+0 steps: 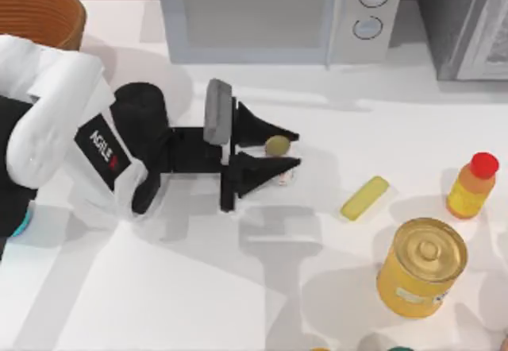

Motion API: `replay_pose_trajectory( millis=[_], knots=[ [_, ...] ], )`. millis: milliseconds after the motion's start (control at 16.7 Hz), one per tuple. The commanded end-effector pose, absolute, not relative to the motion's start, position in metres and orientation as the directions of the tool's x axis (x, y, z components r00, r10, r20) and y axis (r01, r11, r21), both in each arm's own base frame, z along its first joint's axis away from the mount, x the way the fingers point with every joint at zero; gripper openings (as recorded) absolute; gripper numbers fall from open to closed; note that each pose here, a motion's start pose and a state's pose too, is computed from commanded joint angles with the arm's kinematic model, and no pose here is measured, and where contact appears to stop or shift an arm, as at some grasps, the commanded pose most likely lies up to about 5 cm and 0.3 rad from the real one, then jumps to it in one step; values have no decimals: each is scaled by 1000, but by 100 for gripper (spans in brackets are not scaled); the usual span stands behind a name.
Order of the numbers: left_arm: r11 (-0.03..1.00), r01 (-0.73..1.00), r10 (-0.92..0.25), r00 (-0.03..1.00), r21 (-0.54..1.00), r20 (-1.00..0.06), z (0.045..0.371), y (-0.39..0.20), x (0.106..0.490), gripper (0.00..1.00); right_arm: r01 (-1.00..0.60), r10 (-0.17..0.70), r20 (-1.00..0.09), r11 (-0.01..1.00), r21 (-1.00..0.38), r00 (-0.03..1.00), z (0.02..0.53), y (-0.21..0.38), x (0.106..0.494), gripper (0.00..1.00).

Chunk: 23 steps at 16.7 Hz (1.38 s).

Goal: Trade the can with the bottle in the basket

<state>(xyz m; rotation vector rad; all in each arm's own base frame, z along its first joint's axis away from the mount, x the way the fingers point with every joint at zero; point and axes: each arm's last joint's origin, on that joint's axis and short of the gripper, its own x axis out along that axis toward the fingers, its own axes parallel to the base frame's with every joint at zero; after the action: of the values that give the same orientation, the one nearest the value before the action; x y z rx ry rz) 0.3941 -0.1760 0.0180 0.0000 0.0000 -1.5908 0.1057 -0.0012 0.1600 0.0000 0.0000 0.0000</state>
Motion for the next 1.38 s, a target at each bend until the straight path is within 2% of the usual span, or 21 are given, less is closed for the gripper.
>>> replay_pose_trajectory(
  millis=[300,360,960,1140,1380],
  knots=[
    [-20,1000,-1000,-20,0,0,18,-176,394,98,0,0,0,1000,0,1000,160,-1,106,100],
    [-20,1000,-1000,-20,0,0,18,-176,394,100,0,0,0,1000,0,1000,160,-1,106,100],
    [-9,1000,-1000,-9,-3,-1,19,-173,395,100,0,0,0,1000,0,1000,160,-1,106,100],
    [61,998,-998,61,-29,-11,33,-162,397,100,0,0,0,1000,0,1000,160,-1,106,100],
    [235,968,-972,232,-85,-44,74,-134,393,100,0,0,0,1000,0,1000,160,-1,106,100]
  ],
)
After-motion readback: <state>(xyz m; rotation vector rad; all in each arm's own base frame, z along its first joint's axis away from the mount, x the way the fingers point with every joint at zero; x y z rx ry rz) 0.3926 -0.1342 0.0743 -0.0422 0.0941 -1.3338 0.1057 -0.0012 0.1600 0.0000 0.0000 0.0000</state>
